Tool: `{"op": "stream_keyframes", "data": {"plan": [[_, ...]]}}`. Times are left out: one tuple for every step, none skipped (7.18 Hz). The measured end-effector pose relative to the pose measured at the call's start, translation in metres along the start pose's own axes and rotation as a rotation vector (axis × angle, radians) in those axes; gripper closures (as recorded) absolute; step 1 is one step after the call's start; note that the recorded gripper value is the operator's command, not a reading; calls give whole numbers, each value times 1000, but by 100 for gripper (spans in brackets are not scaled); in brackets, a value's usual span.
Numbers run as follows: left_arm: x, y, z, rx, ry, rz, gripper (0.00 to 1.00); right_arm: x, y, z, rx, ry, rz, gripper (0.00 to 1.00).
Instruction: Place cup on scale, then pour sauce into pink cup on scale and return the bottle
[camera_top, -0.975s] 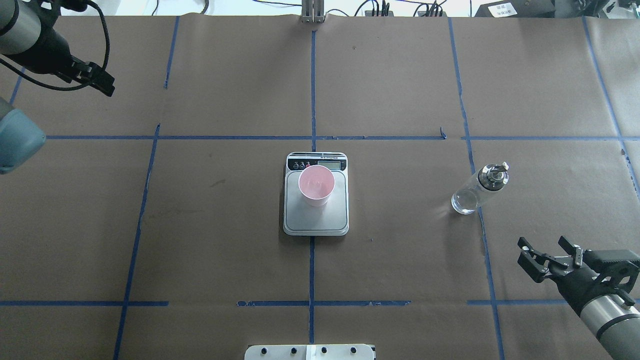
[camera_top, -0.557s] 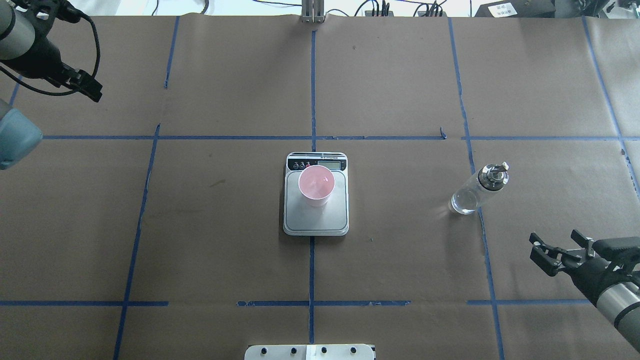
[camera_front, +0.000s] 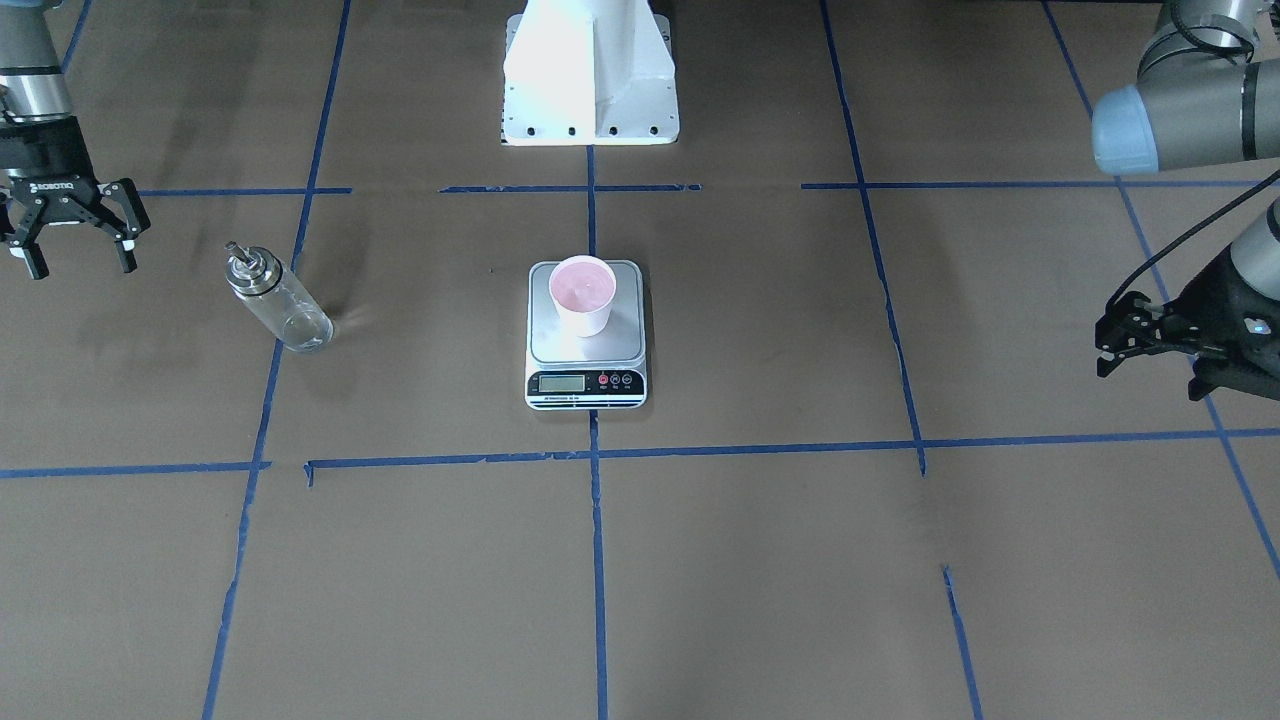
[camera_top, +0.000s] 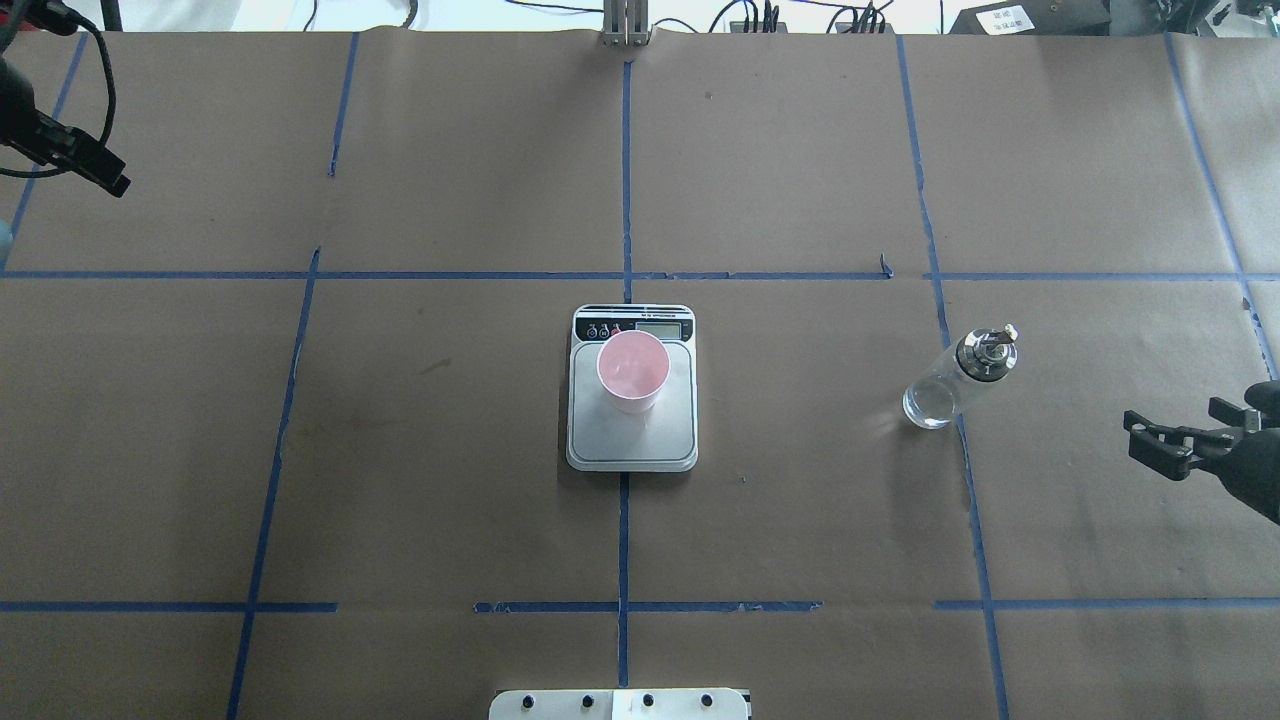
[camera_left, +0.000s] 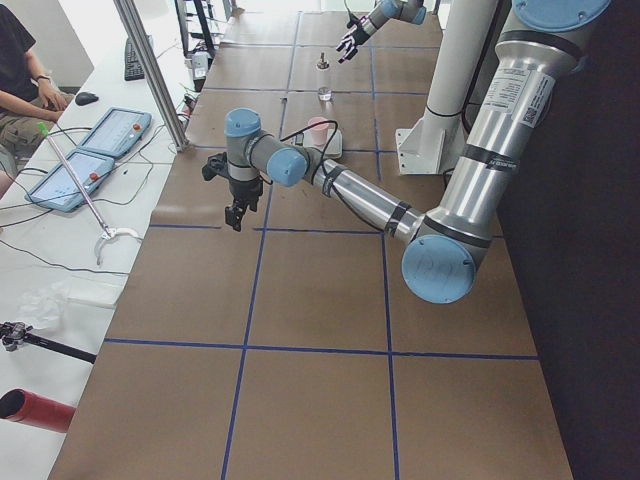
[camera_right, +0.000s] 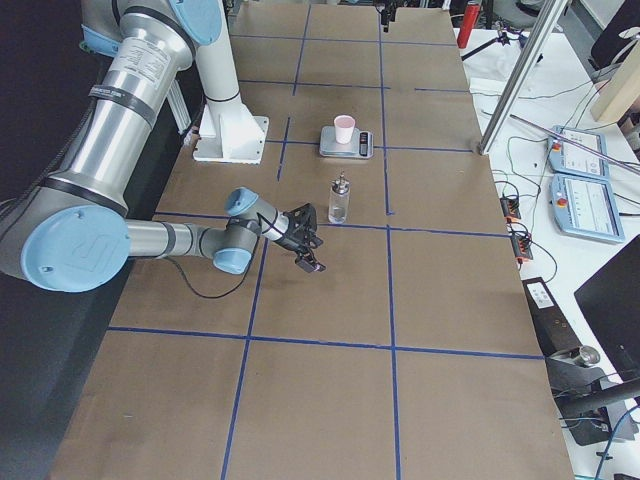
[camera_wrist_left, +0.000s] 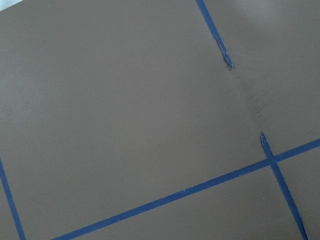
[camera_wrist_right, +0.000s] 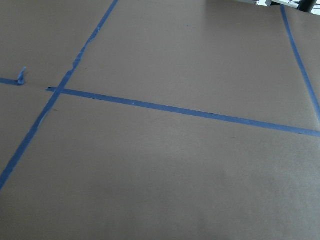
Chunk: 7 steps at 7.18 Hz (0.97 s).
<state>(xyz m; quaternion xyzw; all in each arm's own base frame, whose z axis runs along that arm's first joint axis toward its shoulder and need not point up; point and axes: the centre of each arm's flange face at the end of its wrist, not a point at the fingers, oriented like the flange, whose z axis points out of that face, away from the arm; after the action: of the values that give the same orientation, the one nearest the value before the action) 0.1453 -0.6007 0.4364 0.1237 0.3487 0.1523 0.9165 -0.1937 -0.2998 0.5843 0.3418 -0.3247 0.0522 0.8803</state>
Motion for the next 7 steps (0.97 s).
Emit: {"op": "stream_keyframes", "data": {"plan": [[-15,2,-4,0,11,-19,10,25,-22,8,-51,-9,-18,0],[-32,7,-7,-2,29,-34,9,57,-46,19,-109,-23,-31,0],[-56,15,-9,-6,47,-36,9,91,-73,26,-168,-37,-41,0],[-87,26,-10,-9,63,-28,0,123,-101,26,-231,-54,-45,0],[-118,41,-7,-18,77,-19,0,150,-127,22,-292,-63,-38,0],[-143,57,-3,-24,84,-22,0,174,-152,17,-341,-46,-35,0],[-163,76,0,-20,98,-39,0,191,-178,15,-400,-17,-32,0]]}}
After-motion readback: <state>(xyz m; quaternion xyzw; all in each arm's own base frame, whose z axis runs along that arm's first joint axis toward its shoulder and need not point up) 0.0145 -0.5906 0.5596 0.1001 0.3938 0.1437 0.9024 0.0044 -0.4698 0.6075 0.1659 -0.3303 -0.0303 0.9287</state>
